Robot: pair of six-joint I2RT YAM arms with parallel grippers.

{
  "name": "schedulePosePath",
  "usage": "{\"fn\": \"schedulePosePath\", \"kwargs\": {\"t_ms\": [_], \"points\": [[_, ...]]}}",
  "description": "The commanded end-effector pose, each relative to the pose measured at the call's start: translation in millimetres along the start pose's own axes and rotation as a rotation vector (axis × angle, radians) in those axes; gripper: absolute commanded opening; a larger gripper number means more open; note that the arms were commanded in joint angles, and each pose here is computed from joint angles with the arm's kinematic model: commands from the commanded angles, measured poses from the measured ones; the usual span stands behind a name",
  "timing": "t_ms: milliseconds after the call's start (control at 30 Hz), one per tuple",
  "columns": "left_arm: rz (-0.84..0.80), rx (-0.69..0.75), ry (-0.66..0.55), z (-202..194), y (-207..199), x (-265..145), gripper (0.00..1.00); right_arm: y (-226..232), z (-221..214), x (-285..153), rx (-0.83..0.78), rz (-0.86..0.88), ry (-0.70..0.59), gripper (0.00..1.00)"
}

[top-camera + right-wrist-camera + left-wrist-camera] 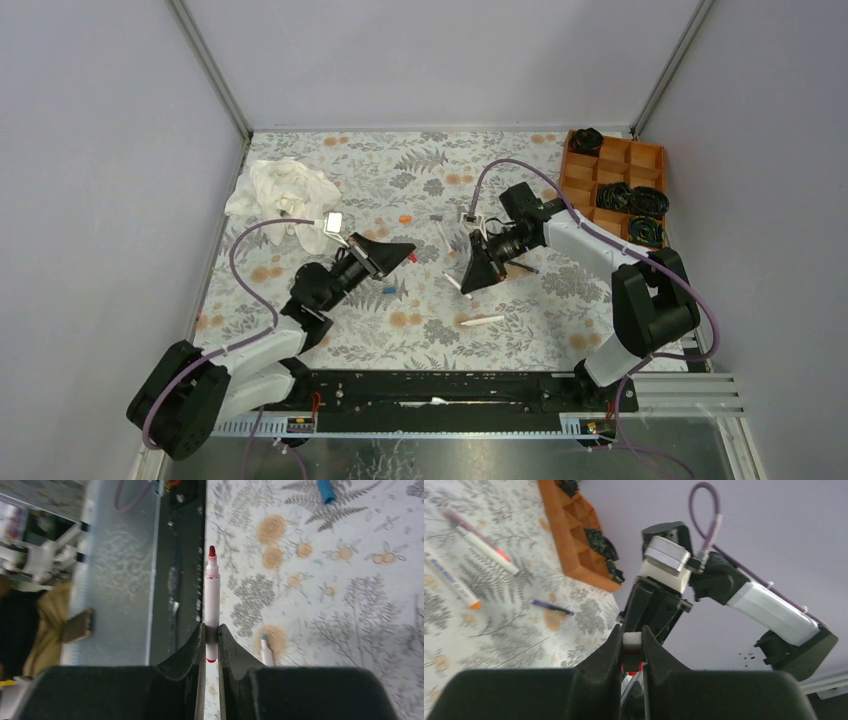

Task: Insert the pens into the pen caps
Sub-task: Insert the pen cap onto the pen.

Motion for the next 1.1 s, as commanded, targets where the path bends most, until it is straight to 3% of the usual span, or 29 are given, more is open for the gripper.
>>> {"fn": "schedulePosePath", "kwargs": {"t_ms": [0, 167, 1067], "points": [[-0.127, 0.013, -0.183, 14.4, -32.8, 16.1, 0.00, 16.7, 28.2, 2.0, 0.105, 0.189, -0.142, 0.00], [-0.117, 0.005, -0.230, 8.0, -26.9, 22.5, 0.00, 22.6, 37.5, 0.5, 0.115, 0.248, -0.185, 0.00], [-0.168, -0.006, -0.152, -14.6, -25.4, 38.1, 0.00, 15.2, 38.3, 4.1, 0.168, 0.264, -0.188, 0.00]]}}
Point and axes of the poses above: each gripper's point midway between its finger pads, its own x axis out along the fingers, its own y axis along the line the jaws close on, z = x × y, the point moved 7 cm from there along -x, back along the fingers
